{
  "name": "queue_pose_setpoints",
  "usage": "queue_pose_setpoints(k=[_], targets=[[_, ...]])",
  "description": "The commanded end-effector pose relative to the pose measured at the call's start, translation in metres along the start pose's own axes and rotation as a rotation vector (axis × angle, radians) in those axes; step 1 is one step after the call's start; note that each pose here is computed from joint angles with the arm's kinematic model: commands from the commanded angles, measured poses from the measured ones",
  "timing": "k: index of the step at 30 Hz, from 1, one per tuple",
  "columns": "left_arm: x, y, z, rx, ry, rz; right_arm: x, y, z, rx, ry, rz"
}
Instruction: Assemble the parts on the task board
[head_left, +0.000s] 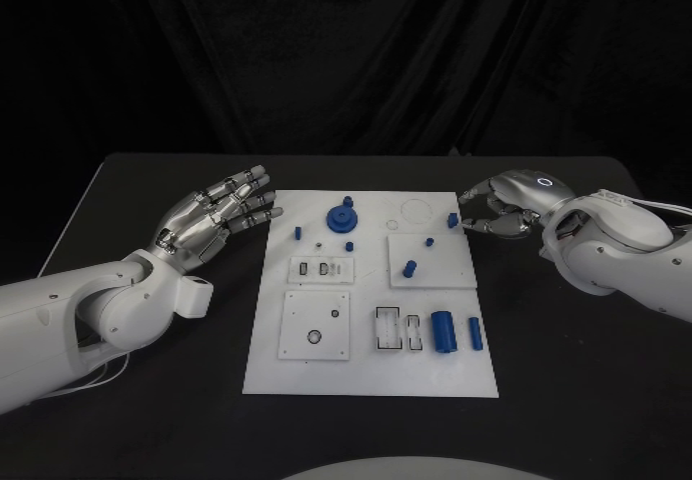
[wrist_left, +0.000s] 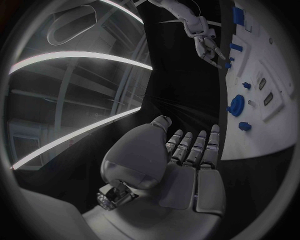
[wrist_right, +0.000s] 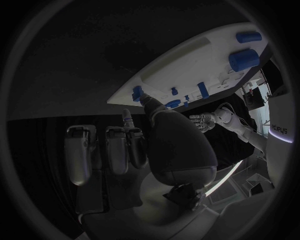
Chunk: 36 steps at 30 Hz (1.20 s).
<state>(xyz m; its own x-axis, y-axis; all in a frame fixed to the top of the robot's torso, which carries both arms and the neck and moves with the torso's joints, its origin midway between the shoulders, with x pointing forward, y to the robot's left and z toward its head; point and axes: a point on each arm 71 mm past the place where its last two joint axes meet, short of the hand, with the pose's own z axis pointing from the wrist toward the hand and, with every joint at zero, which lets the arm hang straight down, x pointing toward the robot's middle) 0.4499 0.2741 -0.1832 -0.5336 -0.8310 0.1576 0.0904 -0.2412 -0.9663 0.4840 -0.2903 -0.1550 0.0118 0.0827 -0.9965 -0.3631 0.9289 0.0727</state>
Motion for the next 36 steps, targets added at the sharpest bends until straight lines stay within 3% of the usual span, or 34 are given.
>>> queue_pose_setpoints(k=[1,36], targets=[[0.0010,-0.0096,-0.0013,0.143,0.013,-0.012,0.003,-0.002,0.000,0.028,0.000,0.000],[-0.0003,-0.0078,-0.0018,0.135,0.014,-0.014,0.015,0.006,0.013,-0.004,0.017,-0.005]])
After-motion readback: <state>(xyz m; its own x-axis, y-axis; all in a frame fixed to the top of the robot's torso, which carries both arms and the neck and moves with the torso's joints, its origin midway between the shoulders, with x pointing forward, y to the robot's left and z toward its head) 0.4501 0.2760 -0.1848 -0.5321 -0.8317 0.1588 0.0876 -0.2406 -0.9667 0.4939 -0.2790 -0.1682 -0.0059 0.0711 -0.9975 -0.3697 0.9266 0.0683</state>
